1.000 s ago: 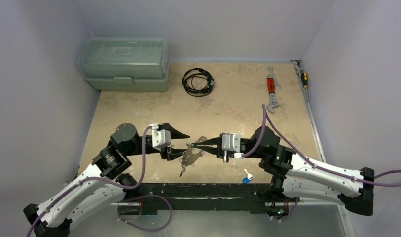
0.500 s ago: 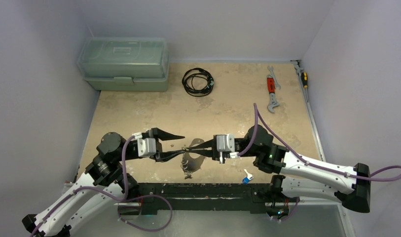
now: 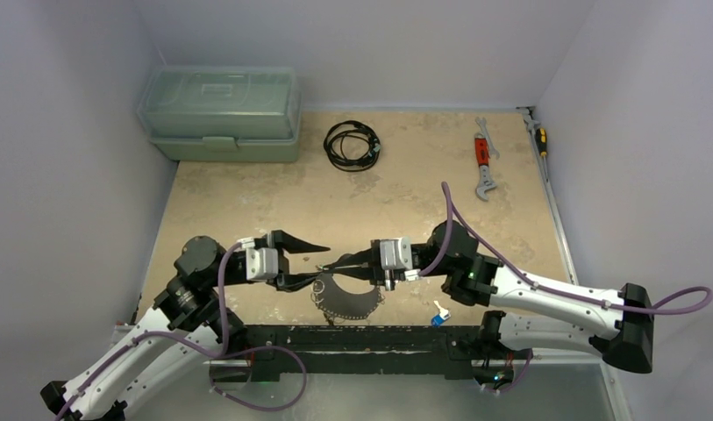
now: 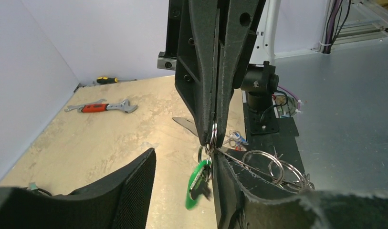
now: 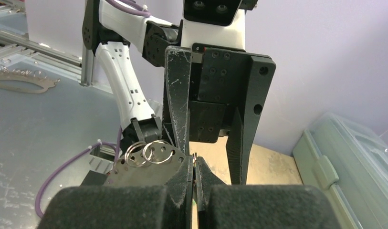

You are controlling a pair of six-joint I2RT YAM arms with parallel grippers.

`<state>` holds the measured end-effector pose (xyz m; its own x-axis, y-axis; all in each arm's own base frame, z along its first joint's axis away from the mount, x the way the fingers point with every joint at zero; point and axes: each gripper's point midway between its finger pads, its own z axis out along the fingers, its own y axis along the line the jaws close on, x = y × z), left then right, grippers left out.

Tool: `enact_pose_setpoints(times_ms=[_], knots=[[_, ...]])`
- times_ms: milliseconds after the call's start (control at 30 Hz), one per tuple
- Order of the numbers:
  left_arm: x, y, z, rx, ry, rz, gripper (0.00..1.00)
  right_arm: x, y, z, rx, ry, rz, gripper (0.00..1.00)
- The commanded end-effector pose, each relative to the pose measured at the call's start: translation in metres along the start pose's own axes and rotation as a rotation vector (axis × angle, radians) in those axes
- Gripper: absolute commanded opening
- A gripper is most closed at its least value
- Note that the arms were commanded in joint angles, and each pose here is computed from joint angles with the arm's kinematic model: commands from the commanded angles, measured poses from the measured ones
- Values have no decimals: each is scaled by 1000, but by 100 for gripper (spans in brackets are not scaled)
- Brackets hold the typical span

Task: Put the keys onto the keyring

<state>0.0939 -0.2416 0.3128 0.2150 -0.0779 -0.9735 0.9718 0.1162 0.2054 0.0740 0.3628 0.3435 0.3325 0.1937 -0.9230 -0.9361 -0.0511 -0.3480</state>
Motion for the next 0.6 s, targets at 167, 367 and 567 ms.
enact_pose_setpoints(times_ms=[167, 367, 567], knots=[[-18, -8, 1, 48, -65, 24, 0, -21, -19, 7, 31, -66, -32, 0], [0, 16, -4, -87, 56, 7, 0, -11, -25, -3, 99, -46, -26, 0], [4, 31, -8, -160, 131, 1, 0, -3, -26, -18, 159, -37, -1, 0]])
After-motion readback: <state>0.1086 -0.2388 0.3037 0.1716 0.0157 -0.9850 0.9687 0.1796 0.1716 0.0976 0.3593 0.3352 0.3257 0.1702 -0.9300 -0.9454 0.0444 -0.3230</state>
